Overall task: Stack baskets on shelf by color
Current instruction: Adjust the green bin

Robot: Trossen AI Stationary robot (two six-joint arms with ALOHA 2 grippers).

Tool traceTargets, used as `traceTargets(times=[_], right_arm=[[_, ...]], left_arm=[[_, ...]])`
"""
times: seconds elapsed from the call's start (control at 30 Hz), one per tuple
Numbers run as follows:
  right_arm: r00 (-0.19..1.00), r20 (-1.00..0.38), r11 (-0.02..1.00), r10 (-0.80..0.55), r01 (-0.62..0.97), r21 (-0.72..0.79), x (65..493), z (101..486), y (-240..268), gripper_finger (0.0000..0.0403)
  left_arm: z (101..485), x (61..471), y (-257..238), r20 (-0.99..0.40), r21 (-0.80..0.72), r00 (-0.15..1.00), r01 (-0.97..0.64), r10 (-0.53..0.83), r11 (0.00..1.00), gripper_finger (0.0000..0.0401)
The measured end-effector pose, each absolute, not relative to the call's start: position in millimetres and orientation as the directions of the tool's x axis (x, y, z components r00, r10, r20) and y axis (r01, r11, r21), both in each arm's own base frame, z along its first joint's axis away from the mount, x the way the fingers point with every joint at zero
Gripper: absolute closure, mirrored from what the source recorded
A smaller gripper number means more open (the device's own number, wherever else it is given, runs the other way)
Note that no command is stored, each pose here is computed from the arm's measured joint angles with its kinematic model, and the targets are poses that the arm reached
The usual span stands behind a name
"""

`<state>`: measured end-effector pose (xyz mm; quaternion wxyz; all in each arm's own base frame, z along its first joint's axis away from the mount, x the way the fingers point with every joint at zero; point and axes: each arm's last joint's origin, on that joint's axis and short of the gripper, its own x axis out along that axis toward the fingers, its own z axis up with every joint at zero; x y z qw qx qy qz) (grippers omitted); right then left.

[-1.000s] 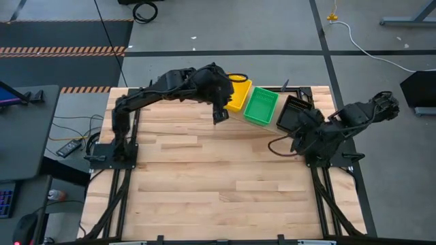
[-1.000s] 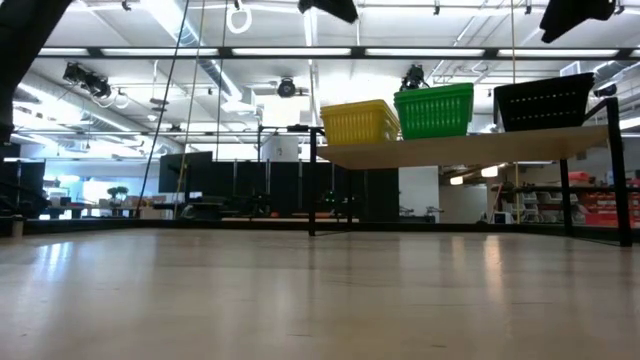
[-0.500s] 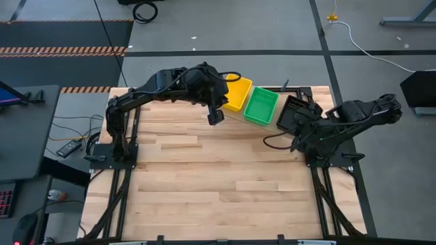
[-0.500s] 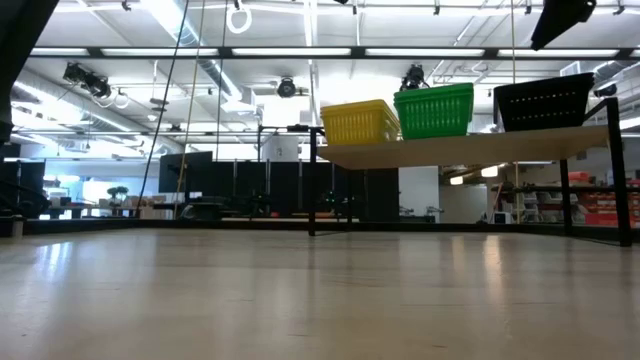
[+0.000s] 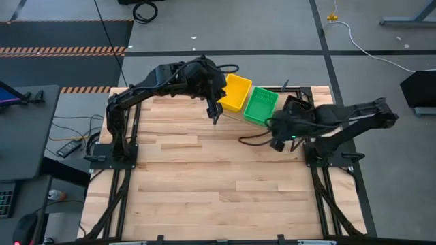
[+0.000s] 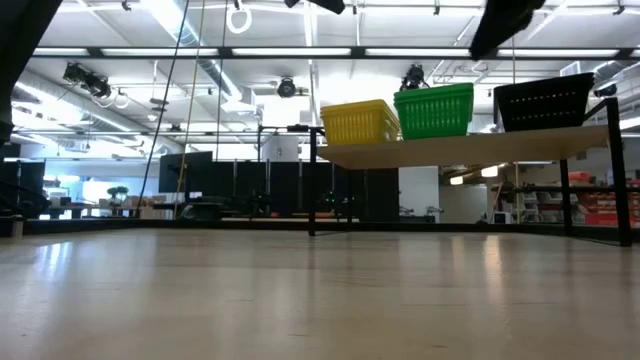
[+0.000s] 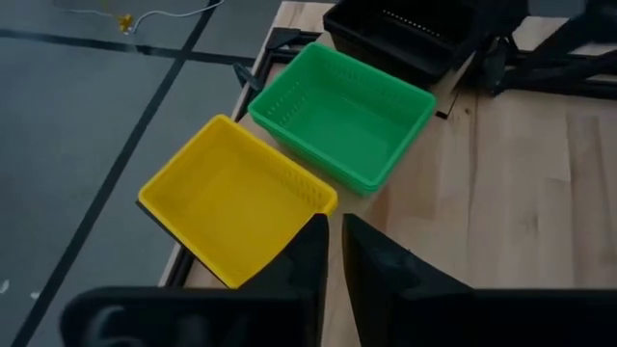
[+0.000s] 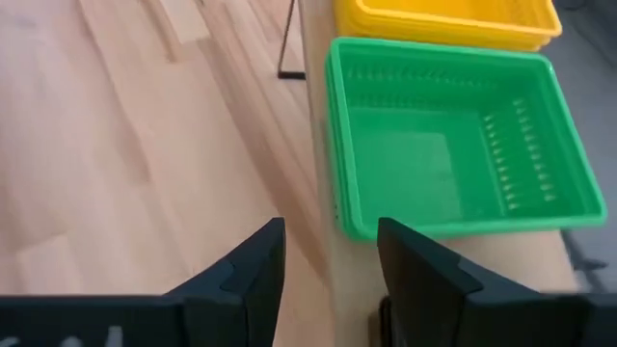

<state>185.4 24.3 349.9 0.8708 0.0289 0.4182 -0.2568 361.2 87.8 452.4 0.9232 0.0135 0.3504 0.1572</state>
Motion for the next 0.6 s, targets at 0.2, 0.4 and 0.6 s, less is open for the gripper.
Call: traceTargets(times=[0.2, 0.4, 0.6], right_arm=[[0.427, -0.775, 0.842, -0.466, 0.484, -0.239, 209.7, 333.7, 15.1, 0.0225], [0.399, -0.777, 0.817, -0.487, 0.523, -0.243, 219.3, 328.6, 5.6, 0.0226], [0.398, -0.760, 0.800, -0.514, 0.541, -0.258, 226.6, 327.8, -5.8, 0.0226]], left_arm=[[452.1, 360.5, 89.9, -0.646, 0.141, 0.701, -0.281, 0.304, 0.949, 0.0361], [450.2, 358.9, 89.2, -0.666, 0.142, 0.684, -0.277, 0.299, 0.950, 0.0366], [449.7, 358.7, 88.5, -0.670, 0.139, 0.682, -0.273, 0.294, 0.952, 0.0365]])
